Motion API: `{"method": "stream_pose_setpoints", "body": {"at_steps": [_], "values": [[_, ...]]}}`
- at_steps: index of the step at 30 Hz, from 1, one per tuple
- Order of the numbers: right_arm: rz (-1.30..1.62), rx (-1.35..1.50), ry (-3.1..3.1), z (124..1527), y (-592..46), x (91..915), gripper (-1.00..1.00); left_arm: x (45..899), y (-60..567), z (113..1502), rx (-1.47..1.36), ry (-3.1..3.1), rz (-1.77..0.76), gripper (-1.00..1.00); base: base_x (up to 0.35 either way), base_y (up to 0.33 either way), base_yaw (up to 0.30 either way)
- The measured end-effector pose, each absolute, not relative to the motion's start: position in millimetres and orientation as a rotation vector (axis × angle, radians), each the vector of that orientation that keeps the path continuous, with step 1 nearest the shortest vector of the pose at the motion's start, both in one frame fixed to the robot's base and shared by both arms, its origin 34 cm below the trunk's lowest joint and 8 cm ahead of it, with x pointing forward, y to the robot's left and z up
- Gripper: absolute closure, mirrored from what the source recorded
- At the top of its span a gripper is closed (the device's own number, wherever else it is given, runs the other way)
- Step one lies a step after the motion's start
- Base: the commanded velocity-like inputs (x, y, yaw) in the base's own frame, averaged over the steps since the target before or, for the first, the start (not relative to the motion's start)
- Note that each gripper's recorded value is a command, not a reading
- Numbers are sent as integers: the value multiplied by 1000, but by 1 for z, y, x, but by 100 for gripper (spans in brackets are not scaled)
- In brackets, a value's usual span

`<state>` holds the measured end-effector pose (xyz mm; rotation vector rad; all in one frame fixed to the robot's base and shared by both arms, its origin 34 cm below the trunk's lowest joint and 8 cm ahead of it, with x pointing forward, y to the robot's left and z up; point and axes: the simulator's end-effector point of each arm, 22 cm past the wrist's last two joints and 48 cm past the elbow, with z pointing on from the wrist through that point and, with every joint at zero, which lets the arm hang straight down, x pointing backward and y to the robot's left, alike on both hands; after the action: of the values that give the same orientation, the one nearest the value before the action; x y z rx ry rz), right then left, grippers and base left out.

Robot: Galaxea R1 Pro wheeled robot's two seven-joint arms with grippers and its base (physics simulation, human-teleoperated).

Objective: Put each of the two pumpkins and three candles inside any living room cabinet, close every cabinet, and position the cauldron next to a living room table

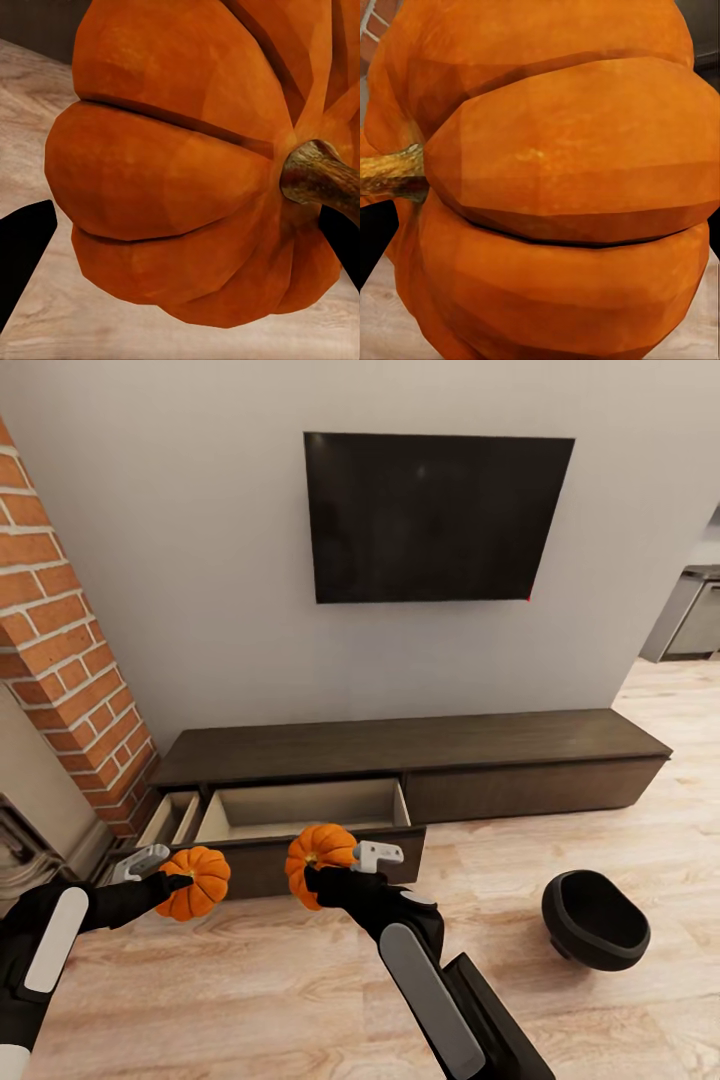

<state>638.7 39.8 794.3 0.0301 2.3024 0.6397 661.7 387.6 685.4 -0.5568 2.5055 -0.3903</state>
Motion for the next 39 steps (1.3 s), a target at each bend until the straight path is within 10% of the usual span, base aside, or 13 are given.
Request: {"method": "stream_pose_setpoints", "body": {"at_steps": [39], "values": [[567,-22,2512,763,11,631,100,641,342,681,-415,2601,-373,100,43,66,63]]}}
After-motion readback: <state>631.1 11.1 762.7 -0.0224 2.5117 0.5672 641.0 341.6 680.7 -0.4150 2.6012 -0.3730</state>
